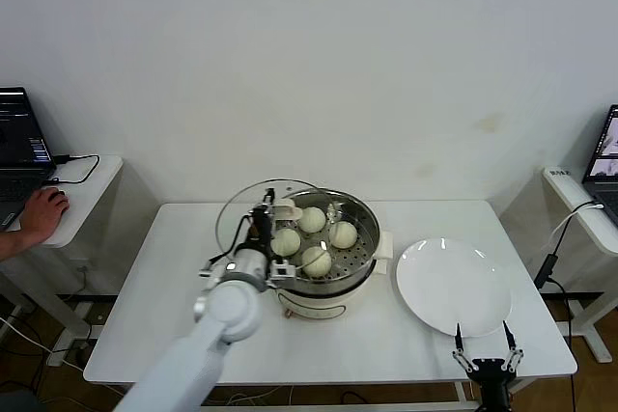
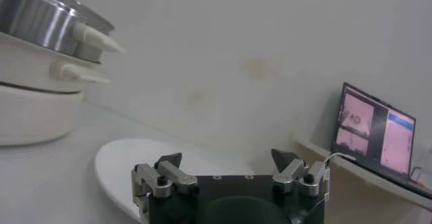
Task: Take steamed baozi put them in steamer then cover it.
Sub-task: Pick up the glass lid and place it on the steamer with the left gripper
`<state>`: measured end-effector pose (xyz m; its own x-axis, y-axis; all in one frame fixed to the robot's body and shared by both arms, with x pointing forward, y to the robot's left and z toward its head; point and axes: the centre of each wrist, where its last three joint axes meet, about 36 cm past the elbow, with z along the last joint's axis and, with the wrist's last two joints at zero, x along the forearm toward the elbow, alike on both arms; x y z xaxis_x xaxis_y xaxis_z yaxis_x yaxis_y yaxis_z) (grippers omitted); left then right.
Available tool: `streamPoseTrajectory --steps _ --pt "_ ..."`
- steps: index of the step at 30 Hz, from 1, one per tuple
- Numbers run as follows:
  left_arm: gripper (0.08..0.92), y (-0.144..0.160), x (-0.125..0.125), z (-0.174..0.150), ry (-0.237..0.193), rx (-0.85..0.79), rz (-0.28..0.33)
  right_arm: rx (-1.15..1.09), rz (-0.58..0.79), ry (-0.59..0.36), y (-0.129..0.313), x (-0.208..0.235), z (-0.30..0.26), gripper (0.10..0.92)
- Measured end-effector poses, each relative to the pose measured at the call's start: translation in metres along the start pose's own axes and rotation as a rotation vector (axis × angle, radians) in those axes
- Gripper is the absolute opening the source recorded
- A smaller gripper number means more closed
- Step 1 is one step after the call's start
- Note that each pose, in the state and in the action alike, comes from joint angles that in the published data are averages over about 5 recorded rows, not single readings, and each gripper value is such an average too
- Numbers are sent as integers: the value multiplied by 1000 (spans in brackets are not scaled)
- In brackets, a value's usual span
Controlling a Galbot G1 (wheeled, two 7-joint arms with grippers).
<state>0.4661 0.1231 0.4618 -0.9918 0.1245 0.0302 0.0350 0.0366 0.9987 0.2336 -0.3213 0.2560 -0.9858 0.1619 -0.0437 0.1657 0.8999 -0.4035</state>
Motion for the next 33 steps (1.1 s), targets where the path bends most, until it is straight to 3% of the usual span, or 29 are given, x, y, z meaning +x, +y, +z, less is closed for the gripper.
streamPoseTrajectory --steps 16,33 --pt "139 -8 -11 -71 -19 -13 26 -13 -16 10 14 1 2 823" --pt "139 -22 -21 -82 -11 -36 41 -11 -27 16 15 5 6 822"
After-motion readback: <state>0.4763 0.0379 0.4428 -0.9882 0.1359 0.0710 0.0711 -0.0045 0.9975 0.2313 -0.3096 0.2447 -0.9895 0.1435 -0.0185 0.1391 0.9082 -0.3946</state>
